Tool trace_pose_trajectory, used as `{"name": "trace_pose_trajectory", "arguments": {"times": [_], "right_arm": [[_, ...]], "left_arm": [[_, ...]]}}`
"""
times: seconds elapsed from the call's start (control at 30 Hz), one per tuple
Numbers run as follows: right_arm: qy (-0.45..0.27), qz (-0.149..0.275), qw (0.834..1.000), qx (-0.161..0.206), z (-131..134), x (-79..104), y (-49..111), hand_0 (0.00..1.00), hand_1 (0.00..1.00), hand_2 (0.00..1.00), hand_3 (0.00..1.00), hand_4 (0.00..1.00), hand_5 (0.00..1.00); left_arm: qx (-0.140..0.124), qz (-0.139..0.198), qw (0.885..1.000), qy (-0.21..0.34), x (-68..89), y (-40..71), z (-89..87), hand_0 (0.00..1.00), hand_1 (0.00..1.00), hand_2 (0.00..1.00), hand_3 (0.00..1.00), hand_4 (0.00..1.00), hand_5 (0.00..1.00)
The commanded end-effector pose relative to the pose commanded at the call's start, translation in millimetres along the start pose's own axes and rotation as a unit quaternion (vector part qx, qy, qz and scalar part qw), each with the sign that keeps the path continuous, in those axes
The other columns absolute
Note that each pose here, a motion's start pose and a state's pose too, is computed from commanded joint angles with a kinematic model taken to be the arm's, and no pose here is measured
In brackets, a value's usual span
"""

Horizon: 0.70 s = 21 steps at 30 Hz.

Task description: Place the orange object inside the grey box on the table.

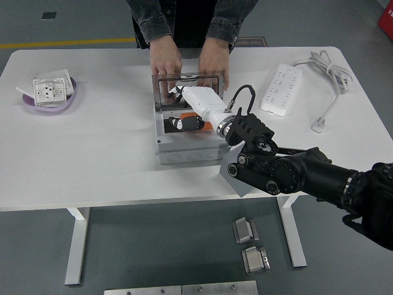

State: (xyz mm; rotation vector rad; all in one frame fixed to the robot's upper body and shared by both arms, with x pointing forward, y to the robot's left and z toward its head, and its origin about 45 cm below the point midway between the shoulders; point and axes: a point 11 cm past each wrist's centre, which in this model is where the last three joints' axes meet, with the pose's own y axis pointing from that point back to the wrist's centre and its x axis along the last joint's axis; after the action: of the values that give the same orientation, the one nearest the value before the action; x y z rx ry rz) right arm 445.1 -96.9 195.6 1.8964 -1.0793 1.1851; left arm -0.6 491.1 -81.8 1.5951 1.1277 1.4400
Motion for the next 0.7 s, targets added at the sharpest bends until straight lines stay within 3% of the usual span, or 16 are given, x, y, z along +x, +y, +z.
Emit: {"name": "trace_pose_trajectory", "arguments": {"times": [0.07, 0.37, 0.7], "right_arm": [[0.000, -0.001, 1.000, -0.001, 1, -0.8, 0.4, 0.682, 0.664, 0.711, 0.857, 0.862, 0.148], [-0.006, 0.001, 1.000, -0.006, 6, 0.0, 2.1, 0.708, 0.672, 0.711, 0.860, 0.884, 0.175], [-0.028, 0.032, 0.999, 0.010, -1, 17.6, 11.0, 0.725, 0.672, 0.698, 0.860, 0.900, 0.210]], "left_arm": [[0.000, 0.000, 1.000, 0.000, -0.1, 0.0, 0.0, 0.718, 0.711, 0.689, 0.819, 0.749, 0.487], [0.000, -0.001, 1.000, -0.001, -0.8, -0.1, -0.2, 0.718, 0.711, 0.689, 0.818, 0.749, 0.487], [0.001, -0.002, 1.000, 0.001, -2.3, -0.4, -1.5, 0.718, 0.711, 0.690, 0.819, 0.748, 0.485]]}}
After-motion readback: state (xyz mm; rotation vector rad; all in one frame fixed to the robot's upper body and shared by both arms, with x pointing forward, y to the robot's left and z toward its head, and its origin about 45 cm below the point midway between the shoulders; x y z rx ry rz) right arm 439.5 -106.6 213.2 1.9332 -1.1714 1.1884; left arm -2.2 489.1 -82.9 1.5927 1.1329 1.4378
